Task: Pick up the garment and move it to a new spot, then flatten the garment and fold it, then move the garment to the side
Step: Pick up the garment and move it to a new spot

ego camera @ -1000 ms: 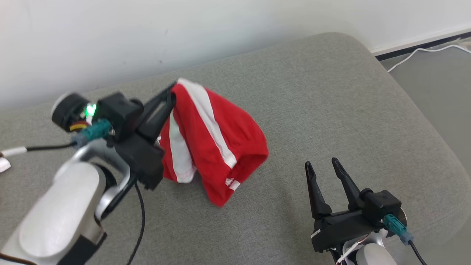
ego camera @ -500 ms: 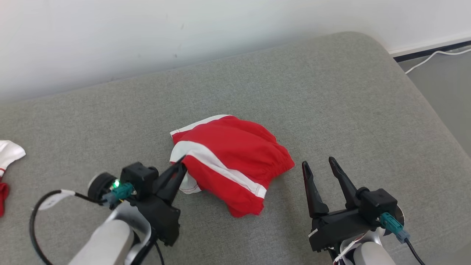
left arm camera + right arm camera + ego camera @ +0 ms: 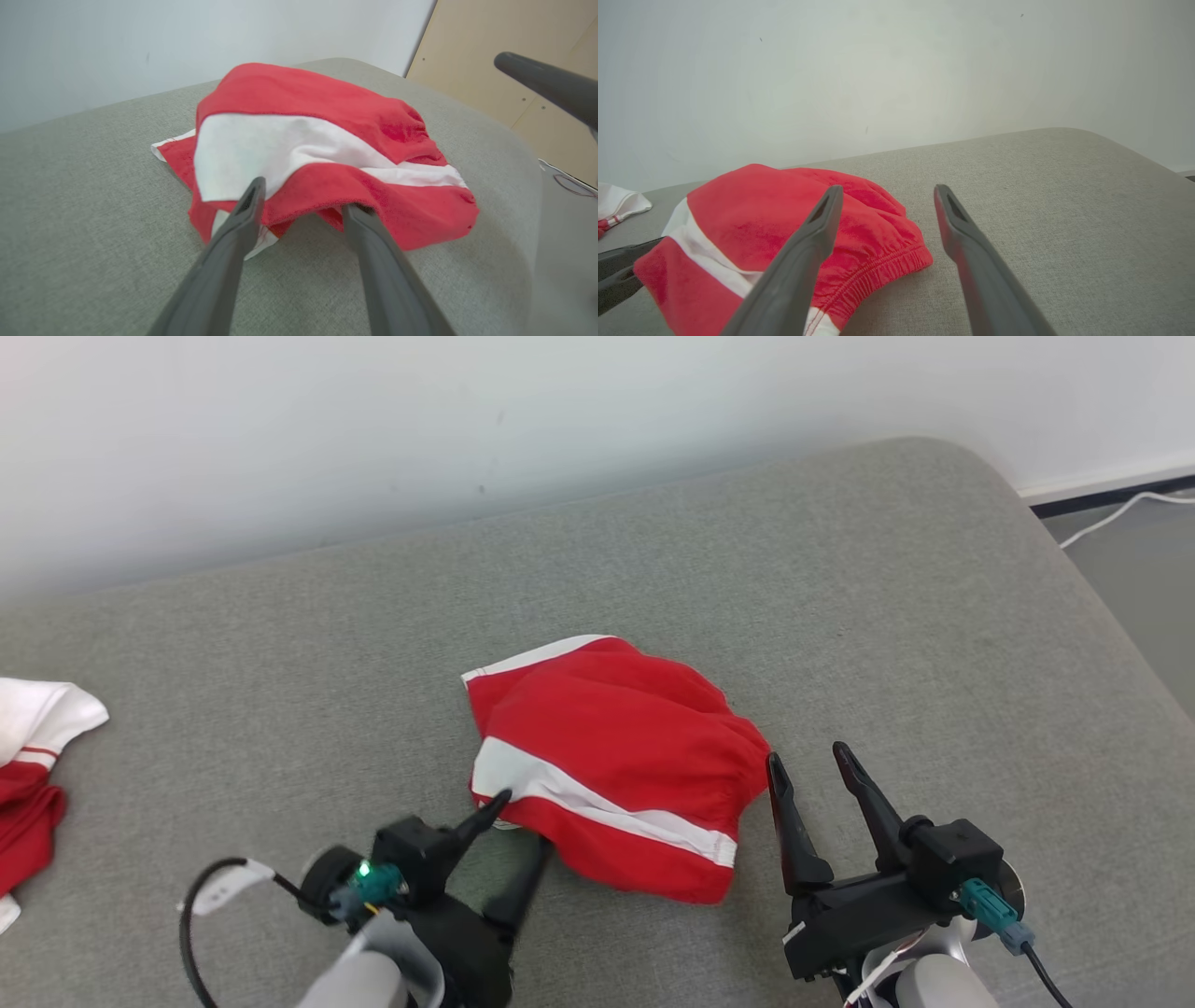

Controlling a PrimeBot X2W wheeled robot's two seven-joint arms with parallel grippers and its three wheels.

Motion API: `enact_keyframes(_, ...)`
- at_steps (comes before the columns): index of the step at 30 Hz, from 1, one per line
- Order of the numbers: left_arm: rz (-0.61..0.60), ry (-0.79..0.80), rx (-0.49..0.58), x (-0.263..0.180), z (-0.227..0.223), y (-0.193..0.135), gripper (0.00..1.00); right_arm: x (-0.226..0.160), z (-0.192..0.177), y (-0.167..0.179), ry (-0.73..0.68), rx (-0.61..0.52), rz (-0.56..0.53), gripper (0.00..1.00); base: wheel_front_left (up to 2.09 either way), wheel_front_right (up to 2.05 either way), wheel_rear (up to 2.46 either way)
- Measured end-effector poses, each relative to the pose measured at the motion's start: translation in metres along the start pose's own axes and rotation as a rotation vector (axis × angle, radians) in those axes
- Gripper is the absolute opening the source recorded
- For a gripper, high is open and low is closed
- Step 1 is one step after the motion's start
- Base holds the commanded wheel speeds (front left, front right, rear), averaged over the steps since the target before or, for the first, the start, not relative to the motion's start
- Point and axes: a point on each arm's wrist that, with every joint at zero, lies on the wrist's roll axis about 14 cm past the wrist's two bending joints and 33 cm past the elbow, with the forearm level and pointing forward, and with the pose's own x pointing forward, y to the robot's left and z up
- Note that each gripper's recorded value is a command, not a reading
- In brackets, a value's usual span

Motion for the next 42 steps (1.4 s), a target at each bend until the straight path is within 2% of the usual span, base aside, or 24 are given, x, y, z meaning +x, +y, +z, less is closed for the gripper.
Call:
enact_keyframes(6,0.017,0.011,-0.054,-0.01,-0.014,-0.008,1.0,0.002,-0.002,0.005,0.003,0.002,0.013,1.0,0.0,0.0,0.0)
enact_keyframes(11,0.083,-0.034,-0.088,-0.024,-0.012,-0.004,1.0,0.006,-0.003,0.011,0.003,0.001,0.034,1.0,0.0,0.0,0.0)
enact_keyframes(15,0.19,-0.111,-0.058,-0.039,0.011,0.029,1.0,0.011,-0.004,0.015,0.004,0.002,0.049,1.0,0.0,0.0,0.0)
enact_keyframes(22,0.303,-0.184,-0.074,-0.053,0.03,0.055,1.0,0.01,-0.007,0.016,0.011,0.005,0.05,1.0,0.0,0.0,0.0)
enact_keyframes(25,0.361,-0.229,-0.027,-0.061,0.044,0.066,1.0,0.008,-0.012,0.015,0.026,0.015,0.044,1.0,0.0,0.0,0.0)
enact_keyframes(26,0.414,-0.246,-0.011,-0.07,0.047,0.074,1.0,0.007,-0.015,0.015,0.035,0.019,0.043,1.0,0.0,0.0,0.0)
enact_keyframes(35,0.607,-0.283,0.027,-0.117,0.054,0.11,1.0,-0.002,-0.03,0.02,0.088,0.035,0.047,1.0,0.0,0.0,0.0)
enact_keyframes(42,0.776,-0.307,0.063,-0.17,0.061,0.138,1.0,-0.015,-0.048,0.031,0.168,0.079,0.064,1.0,0.0,0.0,0.0)
